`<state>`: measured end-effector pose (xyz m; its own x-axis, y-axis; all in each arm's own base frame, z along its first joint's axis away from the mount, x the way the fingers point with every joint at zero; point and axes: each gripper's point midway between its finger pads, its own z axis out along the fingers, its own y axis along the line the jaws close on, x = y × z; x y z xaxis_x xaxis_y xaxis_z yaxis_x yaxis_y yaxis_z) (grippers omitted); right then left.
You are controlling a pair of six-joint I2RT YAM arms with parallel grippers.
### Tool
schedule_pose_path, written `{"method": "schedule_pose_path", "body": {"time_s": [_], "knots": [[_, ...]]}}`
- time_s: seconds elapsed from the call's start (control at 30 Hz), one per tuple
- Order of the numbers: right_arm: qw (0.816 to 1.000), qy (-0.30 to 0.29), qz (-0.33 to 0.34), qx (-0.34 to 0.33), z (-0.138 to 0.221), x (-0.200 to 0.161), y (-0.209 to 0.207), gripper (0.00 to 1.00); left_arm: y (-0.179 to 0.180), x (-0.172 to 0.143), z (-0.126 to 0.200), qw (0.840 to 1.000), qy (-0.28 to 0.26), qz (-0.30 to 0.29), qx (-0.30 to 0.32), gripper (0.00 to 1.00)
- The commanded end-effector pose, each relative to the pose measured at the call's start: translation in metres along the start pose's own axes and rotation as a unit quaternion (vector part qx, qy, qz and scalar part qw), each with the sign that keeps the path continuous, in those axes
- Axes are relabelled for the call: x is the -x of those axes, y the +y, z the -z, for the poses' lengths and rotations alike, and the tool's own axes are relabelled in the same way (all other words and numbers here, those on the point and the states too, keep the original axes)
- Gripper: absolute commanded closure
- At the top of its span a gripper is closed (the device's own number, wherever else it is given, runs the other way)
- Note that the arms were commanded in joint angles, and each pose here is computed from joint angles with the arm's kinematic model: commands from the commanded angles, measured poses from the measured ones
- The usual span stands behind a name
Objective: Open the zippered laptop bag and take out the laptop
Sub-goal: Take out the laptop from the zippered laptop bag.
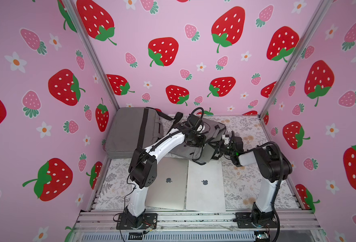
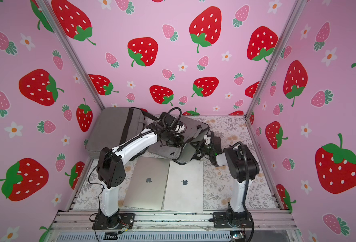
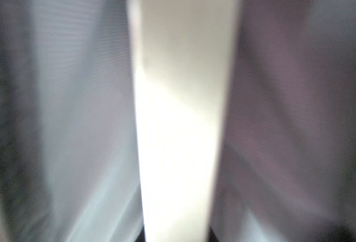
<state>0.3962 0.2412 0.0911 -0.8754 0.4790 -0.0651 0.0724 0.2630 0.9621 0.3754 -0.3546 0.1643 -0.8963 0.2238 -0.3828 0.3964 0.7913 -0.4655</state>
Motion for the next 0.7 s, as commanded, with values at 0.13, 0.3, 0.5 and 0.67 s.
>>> {"method": "schedule_pose_path", "body": {"time_s": [0.13,0.3,0.5,0.67], "knots": [[0.996,0.013,0.079,0.037,0.051,-0.008,0.039,1.0,0.017,0.024,-0.01,0.999,-0.029,0.008,0.021,0.96],[0.996,0.01,0.087,0.019,0.091,-0.012,0.038,1.0,0.025,0.033,-0.019,0.999,-0.038,0.014,0.033,0.96],[0.995,-0.007,0.095,-0.012,0.133,-0.015,0.042,1.0,0.025,0.041,-0.039,0.999,-0.036,0.029,0.018,0.91],[0.994,-0.033,0.093,-0.037,0.17,-0.02,0.042,1.0,0.022,0.042,-0.051,0.999,-0.033,0.035,0.007,0.89]]}}
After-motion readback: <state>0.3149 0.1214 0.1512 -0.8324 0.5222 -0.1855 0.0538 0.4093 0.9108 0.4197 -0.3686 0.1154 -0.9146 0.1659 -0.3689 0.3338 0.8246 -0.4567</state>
